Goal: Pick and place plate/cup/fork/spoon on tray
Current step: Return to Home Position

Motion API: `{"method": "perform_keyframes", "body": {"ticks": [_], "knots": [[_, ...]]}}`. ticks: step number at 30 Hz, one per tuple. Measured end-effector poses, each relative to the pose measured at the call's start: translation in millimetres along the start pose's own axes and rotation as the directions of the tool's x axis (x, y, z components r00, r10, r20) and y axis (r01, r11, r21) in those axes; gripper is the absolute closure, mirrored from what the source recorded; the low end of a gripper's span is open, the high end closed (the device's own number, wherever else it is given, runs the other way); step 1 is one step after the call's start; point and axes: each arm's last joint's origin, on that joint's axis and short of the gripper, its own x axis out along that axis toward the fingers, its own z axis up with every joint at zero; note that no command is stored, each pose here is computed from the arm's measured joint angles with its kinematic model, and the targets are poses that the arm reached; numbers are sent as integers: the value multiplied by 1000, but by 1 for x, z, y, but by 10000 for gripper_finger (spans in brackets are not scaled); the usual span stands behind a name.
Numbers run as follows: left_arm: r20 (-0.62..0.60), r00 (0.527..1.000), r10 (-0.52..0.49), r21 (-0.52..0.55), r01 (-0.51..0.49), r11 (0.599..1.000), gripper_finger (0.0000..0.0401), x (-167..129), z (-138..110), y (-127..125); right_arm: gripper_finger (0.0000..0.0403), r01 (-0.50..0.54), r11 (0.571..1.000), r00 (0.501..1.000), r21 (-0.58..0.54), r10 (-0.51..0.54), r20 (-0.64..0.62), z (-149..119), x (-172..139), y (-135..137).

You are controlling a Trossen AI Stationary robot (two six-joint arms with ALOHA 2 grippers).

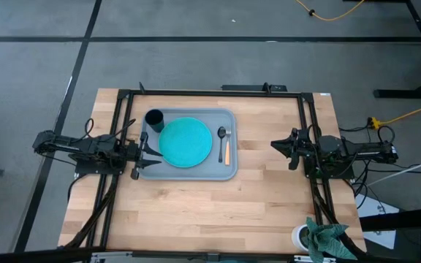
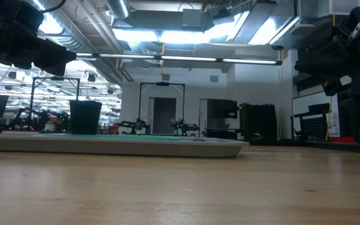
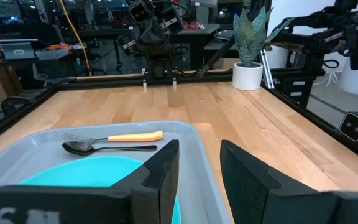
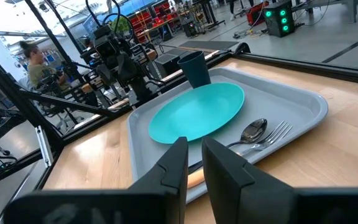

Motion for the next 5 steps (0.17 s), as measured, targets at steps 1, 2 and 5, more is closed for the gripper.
{"method": "perform_keyframes", "body": {"ticks": [1,2,5], "knots": [[0,1000,0,0,0,1000,291,0,0,0,350,0,1000,1000,0,0,0,0,0,0],[0,1000,0,0,0,1000,291,0,0,0,350,0,1000,1000,0,0,0,0,0,0],[0,1000,0,0,0,1000,291,0,0,0,350,0,1000,1000,0,0,0,0,0,0]]}}
